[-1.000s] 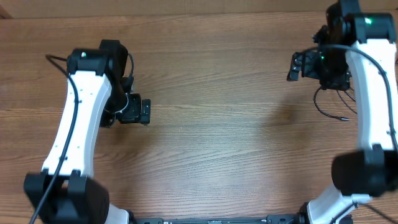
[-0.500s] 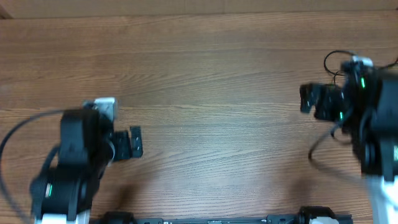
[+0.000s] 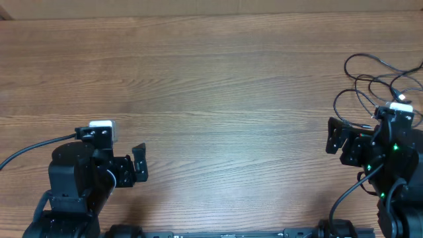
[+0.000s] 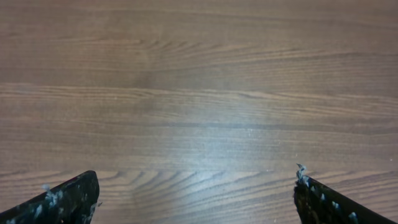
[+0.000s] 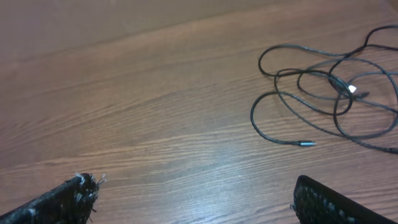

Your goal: Untangle cables

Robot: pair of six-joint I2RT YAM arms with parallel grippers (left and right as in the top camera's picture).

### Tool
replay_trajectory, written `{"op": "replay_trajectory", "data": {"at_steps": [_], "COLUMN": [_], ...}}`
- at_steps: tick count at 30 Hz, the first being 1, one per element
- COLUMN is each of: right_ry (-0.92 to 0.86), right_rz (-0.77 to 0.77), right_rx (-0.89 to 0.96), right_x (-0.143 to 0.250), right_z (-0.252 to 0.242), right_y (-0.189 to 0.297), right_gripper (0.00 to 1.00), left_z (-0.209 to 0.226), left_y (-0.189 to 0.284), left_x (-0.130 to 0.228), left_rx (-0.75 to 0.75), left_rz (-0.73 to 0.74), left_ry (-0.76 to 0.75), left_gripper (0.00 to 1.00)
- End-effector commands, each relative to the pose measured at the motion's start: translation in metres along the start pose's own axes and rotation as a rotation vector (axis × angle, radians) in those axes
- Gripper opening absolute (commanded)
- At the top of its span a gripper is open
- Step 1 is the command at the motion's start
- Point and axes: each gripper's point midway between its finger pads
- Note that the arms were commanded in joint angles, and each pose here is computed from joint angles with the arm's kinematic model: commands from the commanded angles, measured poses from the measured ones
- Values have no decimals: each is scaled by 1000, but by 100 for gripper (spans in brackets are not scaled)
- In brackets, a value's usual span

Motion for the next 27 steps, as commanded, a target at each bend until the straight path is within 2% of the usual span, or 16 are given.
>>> {"op": "replay_trajectory", "data": {"at_steps": [1, 17, 22, 26, 27], "right_ry": [-4, -3, 10, 25, 23], "right_rz": [7, 8, 46, -45, -121], "right_rx": [16, 16, 55, 57, 55], "right_x": [2, 3, 15, 4, -4], "right_z": [-3, -3, -10, -10, -10], "right_y": [-1, -1, 3, 13, 16], "right_gripper": [100, 100, 100, 100, 100], "left_z": [1, 1, 1, 1, 1], "left_y": [-4, -4, -4, -4, -4], "left_x": [5, 5, 5, 5, 5], "left_rx": [-4, -5, -4, -4, -4], "left_rz": [25, 25, 25, 25, 25], "left_ry": [6, 6, 6, 6, 6], "left_gripper": [100, 100, 100, 100, 100]}}
Point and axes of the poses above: each gripper's point midway between its finger pads, its own y axis back along the fingers, its own z axis along the line the jaws close on, x = y × z, and after that the axes turned 8 degrees about y, right-handed
